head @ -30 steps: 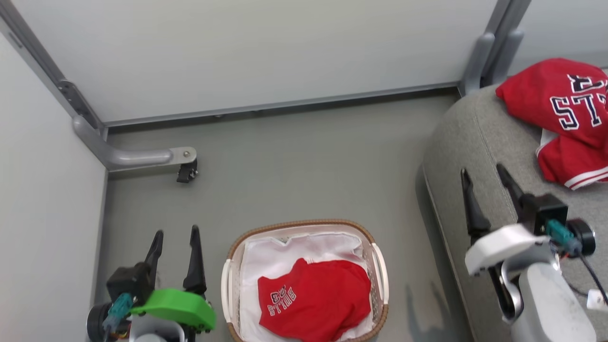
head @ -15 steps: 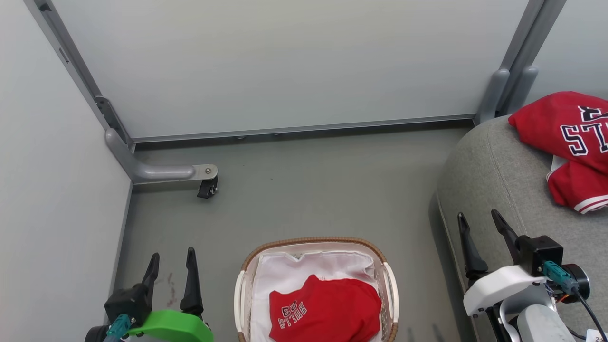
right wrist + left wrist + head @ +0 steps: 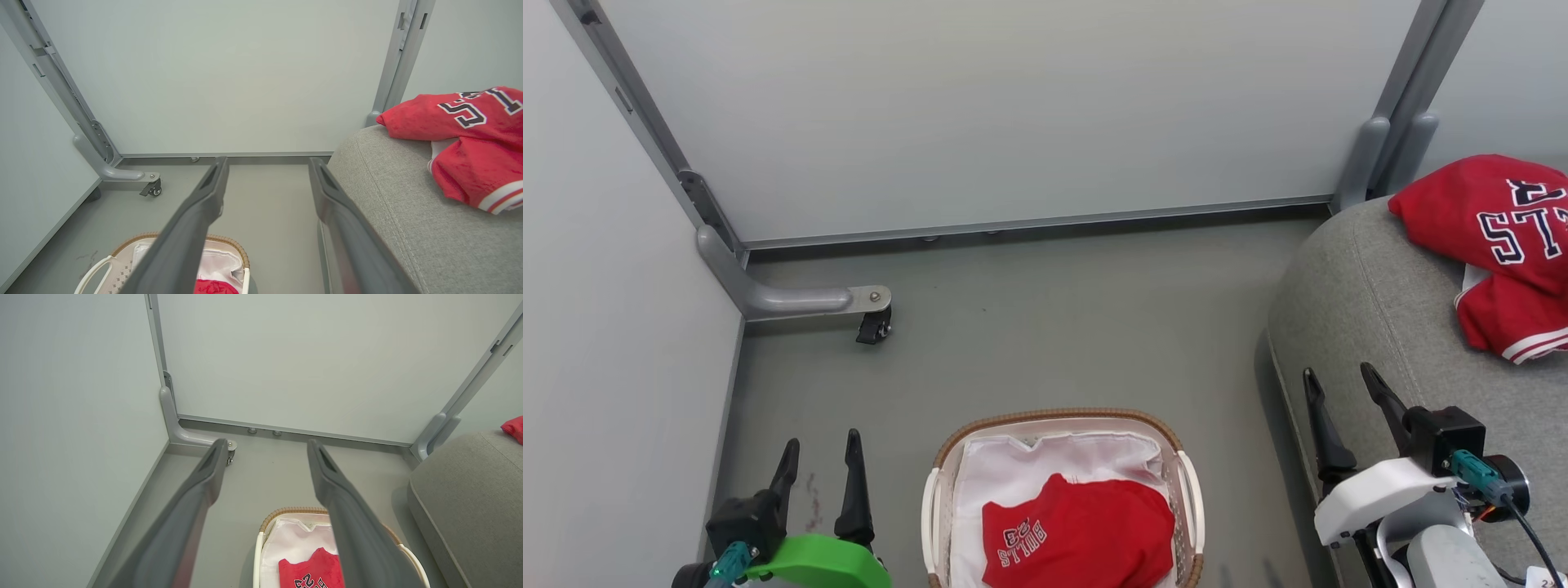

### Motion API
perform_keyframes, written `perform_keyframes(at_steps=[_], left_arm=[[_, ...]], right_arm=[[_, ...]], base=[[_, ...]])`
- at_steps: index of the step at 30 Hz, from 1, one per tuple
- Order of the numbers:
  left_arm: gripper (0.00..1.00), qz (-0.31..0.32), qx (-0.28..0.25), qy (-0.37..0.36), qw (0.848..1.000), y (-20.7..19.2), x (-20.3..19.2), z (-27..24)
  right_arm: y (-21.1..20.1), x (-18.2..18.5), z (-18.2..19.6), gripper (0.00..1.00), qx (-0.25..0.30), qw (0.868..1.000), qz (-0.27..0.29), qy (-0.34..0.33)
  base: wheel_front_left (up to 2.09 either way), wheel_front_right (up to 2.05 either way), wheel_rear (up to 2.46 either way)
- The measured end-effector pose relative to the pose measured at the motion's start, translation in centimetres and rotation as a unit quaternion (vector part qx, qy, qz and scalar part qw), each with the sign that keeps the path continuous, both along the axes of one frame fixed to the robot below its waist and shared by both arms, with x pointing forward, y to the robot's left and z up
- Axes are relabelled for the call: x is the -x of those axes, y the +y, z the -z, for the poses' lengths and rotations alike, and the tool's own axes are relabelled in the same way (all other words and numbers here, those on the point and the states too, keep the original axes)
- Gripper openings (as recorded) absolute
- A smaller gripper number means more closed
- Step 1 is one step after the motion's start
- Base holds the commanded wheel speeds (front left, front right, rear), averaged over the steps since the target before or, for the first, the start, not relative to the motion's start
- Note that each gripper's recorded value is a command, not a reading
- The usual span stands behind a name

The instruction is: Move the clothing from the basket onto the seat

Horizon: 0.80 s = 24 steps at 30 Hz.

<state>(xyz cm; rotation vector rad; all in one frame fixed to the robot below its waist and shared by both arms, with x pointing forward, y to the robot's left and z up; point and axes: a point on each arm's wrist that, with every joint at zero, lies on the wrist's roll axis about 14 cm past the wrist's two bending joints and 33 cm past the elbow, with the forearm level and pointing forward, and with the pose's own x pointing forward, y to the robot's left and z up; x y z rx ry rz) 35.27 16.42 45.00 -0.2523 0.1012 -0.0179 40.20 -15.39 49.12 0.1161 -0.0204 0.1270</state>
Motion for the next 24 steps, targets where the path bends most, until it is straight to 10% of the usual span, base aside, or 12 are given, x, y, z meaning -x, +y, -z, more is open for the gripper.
perform_keyframes(at_steps=[24], left_arm=[[1.00,0.038,-0.011,0.011,0.999,-2.0,-1.5,0.8]], right_arm=[[-0.3,-0.6,0.2,1.00,-0.005,1.000,0.004,0.001]], base=[[0.00,0.00,0.00]])
